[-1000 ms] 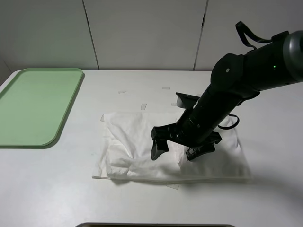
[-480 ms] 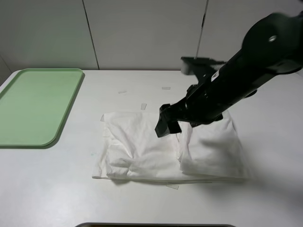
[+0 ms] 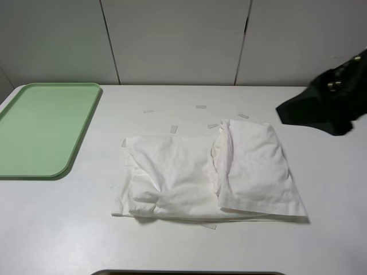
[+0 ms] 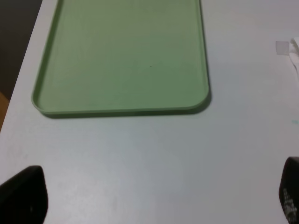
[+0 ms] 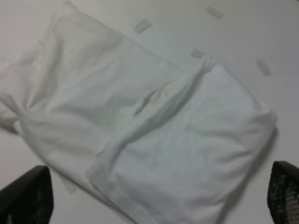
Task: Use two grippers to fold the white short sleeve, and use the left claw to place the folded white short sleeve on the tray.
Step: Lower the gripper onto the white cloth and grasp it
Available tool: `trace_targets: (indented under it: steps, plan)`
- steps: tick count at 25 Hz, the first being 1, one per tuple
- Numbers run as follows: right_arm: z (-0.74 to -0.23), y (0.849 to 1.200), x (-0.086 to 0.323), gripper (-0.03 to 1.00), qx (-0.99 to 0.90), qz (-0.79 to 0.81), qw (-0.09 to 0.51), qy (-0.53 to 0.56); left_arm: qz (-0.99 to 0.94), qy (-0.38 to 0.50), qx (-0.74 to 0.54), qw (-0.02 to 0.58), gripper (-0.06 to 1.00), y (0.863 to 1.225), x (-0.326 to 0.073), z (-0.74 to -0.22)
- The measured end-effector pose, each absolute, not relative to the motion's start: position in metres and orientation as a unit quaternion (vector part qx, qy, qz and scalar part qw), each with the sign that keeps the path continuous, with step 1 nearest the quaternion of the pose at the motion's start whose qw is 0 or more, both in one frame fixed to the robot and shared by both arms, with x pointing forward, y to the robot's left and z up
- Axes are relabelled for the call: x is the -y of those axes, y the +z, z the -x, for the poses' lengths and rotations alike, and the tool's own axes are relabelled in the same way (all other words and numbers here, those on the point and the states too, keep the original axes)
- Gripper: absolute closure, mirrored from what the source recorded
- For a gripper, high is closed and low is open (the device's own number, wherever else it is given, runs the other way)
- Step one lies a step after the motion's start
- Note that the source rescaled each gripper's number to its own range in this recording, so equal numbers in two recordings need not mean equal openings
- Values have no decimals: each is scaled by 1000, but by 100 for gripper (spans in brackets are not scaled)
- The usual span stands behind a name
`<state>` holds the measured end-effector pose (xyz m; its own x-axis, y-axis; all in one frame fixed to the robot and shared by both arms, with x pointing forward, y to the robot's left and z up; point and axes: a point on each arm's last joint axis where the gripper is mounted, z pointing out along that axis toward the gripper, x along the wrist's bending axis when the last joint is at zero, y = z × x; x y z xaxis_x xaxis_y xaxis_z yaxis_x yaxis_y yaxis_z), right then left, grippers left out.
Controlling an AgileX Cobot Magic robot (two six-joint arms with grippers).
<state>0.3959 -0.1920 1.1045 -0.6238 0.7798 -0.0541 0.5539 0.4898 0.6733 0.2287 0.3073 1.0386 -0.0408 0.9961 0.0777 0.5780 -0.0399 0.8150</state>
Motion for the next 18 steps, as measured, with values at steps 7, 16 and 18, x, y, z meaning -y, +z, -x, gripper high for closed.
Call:
trace_targets:
  steps: [7, 16, 18]
  plan:
    - [-322, 1090, 247, -3, -825, -391, 230, 337, -627, 356, -628, 294, -5, 1039, -307, -229]
    - [-280, 1064, 274, -3, -796, -382, 254, 394, -627, 356, -628, 294, -5, 1039, -307, -229]
    - [-277, 1065, 276, -3, -793, -380, 258, 401, -627, 356, -628, 294, -5, 1039, -307, -229]
